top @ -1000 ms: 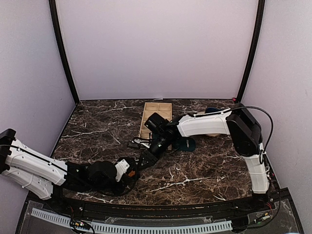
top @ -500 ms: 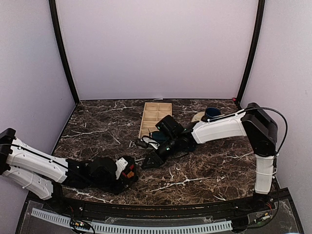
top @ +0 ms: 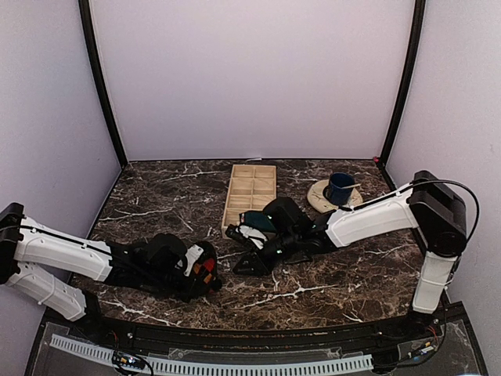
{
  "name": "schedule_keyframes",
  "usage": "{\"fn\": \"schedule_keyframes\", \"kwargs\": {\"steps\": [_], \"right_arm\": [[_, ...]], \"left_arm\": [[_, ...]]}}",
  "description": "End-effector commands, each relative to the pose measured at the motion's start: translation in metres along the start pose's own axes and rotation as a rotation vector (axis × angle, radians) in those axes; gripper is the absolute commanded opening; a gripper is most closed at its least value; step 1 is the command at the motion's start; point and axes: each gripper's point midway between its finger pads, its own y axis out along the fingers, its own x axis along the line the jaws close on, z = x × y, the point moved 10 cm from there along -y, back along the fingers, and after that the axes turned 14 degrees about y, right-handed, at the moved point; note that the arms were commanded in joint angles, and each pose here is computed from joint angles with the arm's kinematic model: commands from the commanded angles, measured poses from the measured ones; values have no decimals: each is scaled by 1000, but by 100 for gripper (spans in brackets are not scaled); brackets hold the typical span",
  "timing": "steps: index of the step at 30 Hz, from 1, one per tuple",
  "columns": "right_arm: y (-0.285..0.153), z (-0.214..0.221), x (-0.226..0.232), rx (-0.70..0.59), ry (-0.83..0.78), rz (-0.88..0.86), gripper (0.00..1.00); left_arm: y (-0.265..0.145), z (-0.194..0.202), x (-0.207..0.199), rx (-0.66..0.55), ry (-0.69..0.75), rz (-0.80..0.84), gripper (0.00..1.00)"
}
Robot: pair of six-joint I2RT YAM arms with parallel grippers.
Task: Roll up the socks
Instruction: Roll the sock at the center of the board.
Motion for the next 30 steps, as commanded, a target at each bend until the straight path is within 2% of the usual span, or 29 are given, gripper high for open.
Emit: {"fn": "schedule_keyframes", "kwargs": {"steps": [1, 14, 22, 30], "right_arm": [[-3, -3, 18, -122, -161, 82, 27], [14, 27, 60, -198, -516, 228, 25], [31, 43, 76, -222, -675, 290, 30], [55, 56, 83, -171, -812, 328, 32]], "left_arm": [[-4, -3, 4, 53, -75, 100, 0], [-1, -2, 31, 136, -272, 291, 0], [8, -3, 40, 206, -350, 376, 0], [10, -5, 49, 222, -406, 421, 0]]}}
